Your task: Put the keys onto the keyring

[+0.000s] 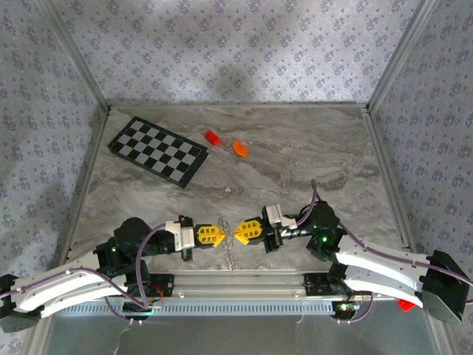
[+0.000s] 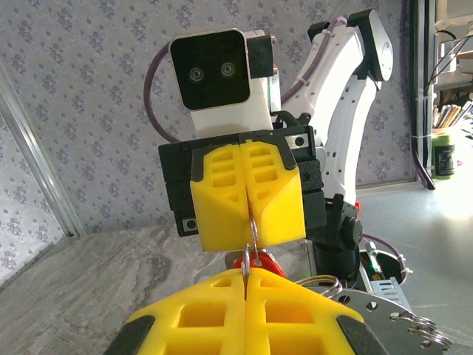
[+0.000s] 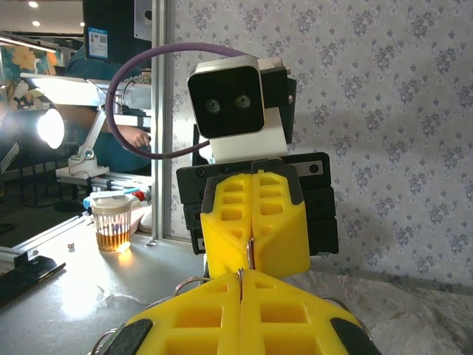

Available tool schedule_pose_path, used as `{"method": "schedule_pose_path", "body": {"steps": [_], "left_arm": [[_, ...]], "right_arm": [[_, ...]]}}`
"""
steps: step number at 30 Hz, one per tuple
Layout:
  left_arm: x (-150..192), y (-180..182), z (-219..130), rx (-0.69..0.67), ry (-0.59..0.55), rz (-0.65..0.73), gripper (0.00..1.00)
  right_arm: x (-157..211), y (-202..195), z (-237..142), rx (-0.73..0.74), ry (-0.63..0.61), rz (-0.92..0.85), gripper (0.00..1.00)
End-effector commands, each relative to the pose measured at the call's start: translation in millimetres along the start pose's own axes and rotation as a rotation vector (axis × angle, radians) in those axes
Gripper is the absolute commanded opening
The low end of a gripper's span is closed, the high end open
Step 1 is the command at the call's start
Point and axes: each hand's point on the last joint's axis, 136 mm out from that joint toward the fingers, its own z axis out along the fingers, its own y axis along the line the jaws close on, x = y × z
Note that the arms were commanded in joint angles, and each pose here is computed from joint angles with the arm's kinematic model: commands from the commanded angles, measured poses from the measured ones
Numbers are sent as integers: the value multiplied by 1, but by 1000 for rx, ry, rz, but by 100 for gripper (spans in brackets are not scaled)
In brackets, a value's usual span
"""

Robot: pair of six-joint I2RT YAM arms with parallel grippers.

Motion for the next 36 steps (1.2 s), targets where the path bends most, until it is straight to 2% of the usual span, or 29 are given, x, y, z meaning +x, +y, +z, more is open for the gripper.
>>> {"method": "schedule_pose_path", "body": {"steps": [1,13,36], "left_arm": [[-20,2,-3,-9,-58,28,0],[-19,2,-3,-9,-56,25,0],[-18,2,-2,-8,-57,23,0]], "right_arm": [[-16,4,3,-22,-36,-21,0],[-17,-1,-2,32,-52,-42,0],[-13,5,5,-26,-29,-28,0]]}}
